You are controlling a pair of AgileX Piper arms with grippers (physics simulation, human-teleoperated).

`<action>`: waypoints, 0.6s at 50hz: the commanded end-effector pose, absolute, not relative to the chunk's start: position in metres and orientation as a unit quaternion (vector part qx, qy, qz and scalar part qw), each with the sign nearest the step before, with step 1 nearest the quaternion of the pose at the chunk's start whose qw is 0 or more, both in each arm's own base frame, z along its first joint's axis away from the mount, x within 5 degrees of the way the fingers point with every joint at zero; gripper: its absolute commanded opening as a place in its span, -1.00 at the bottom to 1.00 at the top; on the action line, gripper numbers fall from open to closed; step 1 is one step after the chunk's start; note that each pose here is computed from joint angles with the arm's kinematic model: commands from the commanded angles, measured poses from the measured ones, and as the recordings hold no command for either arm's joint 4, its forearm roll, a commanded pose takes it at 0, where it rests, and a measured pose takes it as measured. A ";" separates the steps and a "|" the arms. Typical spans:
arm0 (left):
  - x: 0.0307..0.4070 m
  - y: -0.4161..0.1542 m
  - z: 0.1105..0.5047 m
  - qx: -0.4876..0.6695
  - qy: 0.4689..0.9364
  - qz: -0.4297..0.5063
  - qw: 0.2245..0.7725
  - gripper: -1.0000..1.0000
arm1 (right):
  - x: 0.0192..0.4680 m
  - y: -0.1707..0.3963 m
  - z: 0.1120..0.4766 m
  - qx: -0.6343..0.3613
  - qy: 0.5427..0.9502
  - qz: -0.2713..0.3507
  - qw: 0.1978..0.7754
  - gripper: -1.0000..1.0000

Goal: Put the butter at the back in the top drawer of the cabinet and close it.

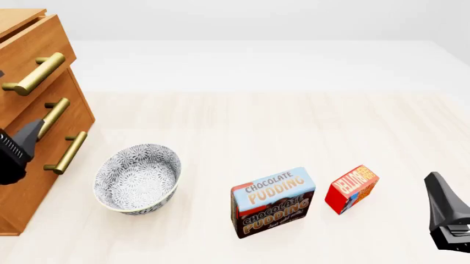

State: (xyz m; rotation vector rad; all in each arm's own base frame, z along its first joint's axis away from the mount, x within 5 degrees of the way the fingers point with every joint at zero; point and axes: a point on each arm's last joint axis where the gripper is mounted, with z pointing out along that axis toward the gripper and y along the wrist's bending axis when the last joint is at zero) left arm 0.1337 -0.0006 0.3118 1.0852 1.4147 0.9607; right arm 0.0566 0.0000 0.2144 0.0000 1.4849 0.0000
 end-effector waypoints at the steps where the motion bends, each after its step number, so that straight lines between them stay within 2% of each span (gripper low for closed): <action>1: 0.137 0.002 0.311 0.449 0.598 0.406 0.525 1.00 | 0.057 0.000 0.214 0.000 0.676 0.000 0.737 1.00; 30: 0.145 0.009 0.307 0.437 0.612 0.415 0.513 1.00 | 0.057 0.000 0.214 0.000 0.676 0.000 0.737 1.00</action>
